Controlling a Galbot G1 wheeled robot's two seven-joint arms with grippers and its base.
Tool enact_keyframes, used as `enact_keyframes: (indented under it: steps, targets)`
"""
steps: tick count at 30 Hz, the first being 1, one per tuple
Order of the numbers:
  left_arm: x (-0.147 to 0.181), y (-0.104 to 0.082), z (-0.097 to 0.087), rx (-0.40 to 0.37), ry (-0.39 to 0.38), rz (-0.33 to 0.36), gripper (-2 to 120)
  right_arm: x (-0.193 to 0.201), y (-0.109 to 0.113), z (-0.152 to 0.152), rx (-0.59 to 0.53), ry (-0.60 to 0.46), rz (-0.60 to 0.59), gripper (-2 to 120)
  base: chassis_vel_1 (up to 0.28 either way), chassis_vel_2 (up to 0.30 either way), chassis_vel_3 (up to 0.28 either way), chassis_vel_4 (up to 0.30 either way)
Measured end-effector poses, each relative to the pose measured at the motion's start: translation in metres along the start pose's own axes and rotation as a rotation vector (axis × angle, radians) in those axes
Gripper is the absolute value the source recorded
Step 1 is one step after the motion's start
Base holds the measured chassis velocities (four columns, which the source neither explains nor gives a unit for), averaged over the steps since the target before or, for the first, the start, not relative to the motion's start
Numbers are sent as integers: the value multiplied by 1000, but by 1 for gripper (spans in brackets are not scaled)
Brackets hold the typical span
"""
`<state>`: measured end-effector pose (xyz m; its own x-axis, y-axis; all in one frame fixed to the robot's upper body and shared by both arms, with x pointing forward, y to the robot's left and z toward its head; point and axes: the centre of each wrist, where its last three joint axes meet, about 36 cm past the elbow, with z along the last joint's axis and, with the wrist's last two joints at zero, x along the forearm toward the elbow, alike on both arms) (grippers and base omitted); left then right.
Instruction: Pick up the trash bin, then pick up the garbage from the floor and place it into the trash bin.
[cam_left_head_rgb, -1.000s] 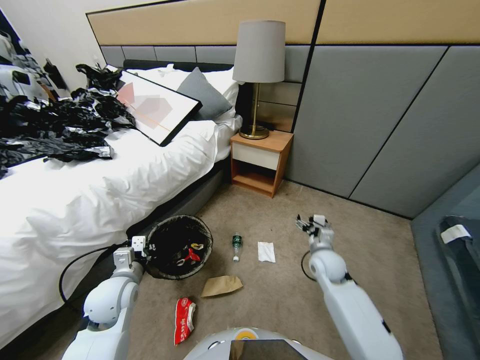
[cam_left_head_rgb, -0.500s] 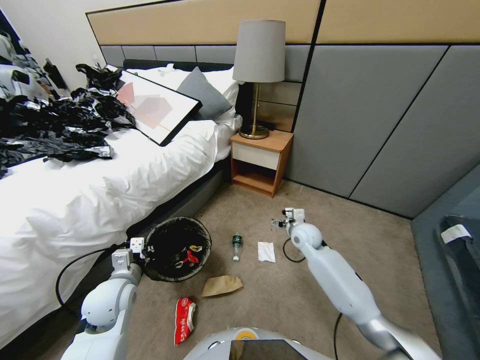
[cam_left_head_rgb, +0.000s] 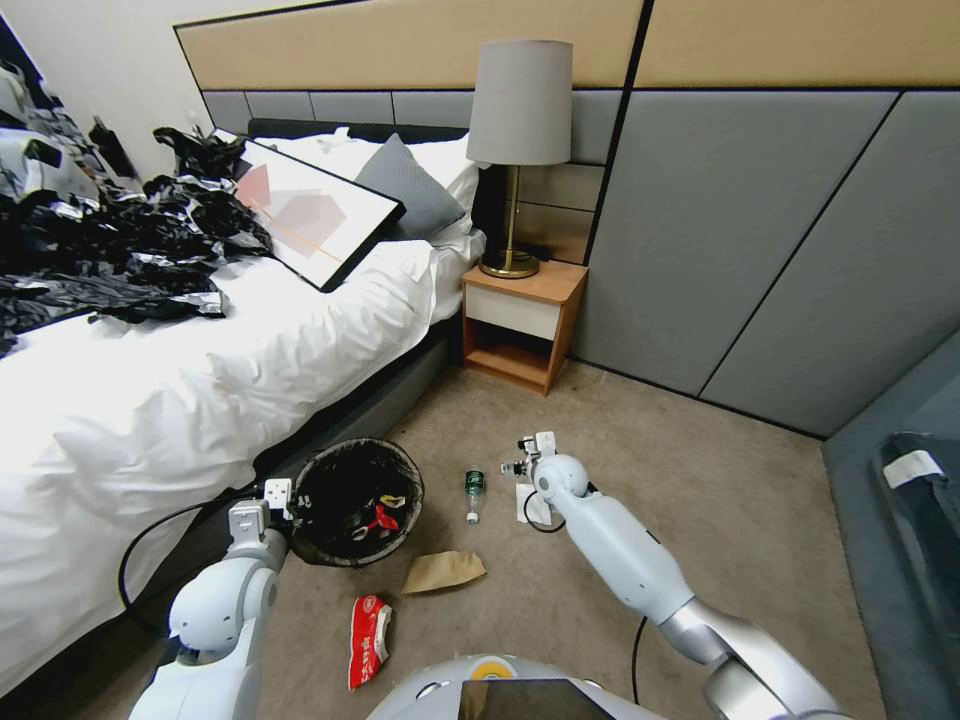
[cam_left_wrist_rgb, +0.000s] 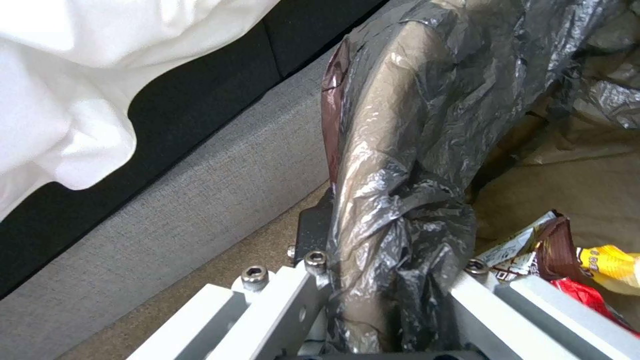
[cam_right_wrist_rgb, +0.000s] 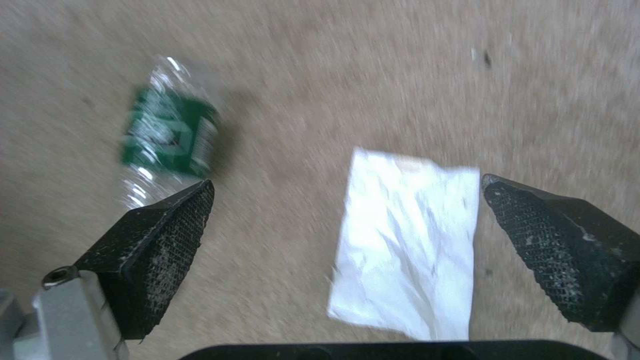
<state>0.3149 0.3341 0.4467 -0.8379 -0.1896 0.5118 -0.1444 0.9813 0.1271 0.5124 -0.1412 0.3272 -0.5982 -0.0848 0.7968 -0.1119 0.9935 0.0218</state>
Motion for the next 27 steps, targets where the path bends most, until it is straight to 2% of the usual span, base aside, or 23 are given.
enact_keyframes:
  steps: [2,12,27]
  targets:
    - [-1,0,1,1,1,1,0,-11,-4,14,-6,12,19,100,0,0,0,0]
    - [-2,0,4,-1,7,0,0,-42,-21,41,11,36,67,100,0,0,0,0]
    - [-6,0,7,-1,12,2,0,-58,-15,59,38,75,85,100,0,0,0,0]
